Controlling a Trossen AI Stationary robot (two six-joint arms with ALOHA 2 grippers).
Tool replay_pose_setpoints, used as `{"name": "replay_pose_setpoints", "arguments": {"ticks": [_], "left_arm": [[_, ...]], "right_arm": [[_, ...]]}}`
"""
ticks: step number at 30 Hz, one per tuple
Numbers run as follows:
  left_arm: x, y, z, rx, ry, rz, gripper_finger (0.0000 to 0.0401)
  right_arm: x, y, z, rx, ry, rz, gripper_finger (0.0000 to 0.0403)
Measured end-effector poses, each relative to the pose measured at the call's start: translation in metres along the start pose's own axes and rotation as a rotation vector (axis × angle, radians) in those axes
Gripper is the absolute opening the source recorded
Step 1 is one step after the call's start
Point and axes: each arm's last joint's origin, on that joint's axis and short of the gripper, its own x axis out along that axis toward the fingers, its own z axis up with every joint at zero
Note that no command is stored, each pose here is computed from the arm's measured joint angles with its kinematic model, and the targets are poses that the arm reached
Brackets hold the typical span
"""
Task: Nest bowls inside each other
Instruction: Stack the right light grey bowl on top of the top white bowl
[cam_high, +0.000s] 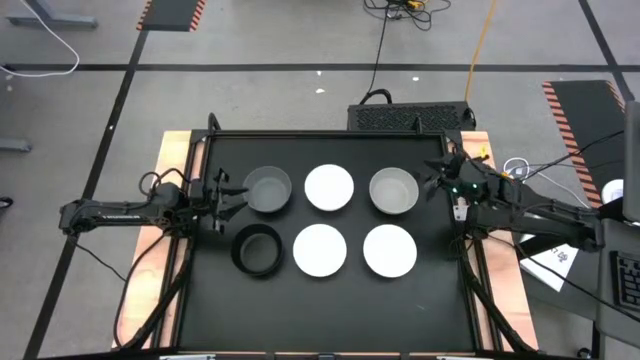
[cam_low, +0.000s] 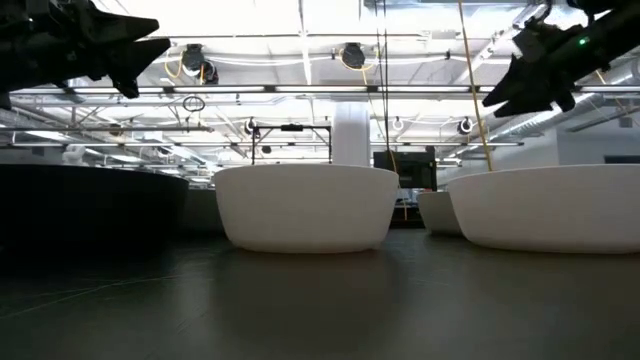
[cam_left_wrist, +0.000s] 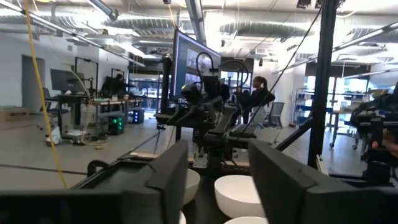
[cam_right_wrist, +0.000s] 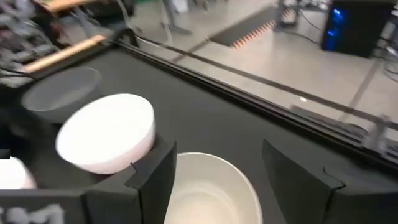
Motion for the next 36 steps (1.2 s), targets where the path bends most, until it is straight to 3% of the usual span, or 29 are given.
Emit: {"name": "replay_pose_setpoints", "arguments": {"ticks": [5, 10, 15, 18, 21, 25, 31, 36], "left_arm": [[0.0, -0.001, -0.001, 0.043, 0.008, -0.031, 0.0236], [0.0, -0.001, -0.001, 0.028, 0.008, -0.032, 0.0259], [0.0, -0.001, -0.001, 0.017, 0.008, -0.033, 0.0263], [0.0, -0.001, -0.001, 0.013, 0.009, -0.033, 0.026], [0.0, -0.001, -0.001, 0.005, 0.009, -0.033, 0.0261], [0.0, -0.001, -0.001, 0.004, 0.01, -0.033, 0.0264], [0.0, -0.001, -0.001, 0.006, 0.01, -0.033, 0.0261], [0.0, -0.001, -0.001, 0.015, 0.01, -0.033, 0.0263]], "right_arm": [[0.016, -0.001, 0.004, -0.039, 0.116, -0.064, 0.0229], [0.036, -0.004, 0.01, -0.078, 0.228, -0.079, 0.0227], [0.044, -0.015, 0.025, -0.138, 0.332, -0.166, 0.0227], [0.048, -0.023, 0.034, -0.094, 0.372, -0.129, 0.0226], [0.051, -0.026, 0.041, -0.108, 0.358, -0.087, 0.0226], [0.051, -0.025, 0.049, -0.233, 0.277, -0.061, 0.0226], [0.052, -0.025, 0.045, -0.184, 0.309, -0.052, 0.0226], [0.064, -0.031, 0.031, -0.164, 0.493, -0.081, 0.0226]]}}
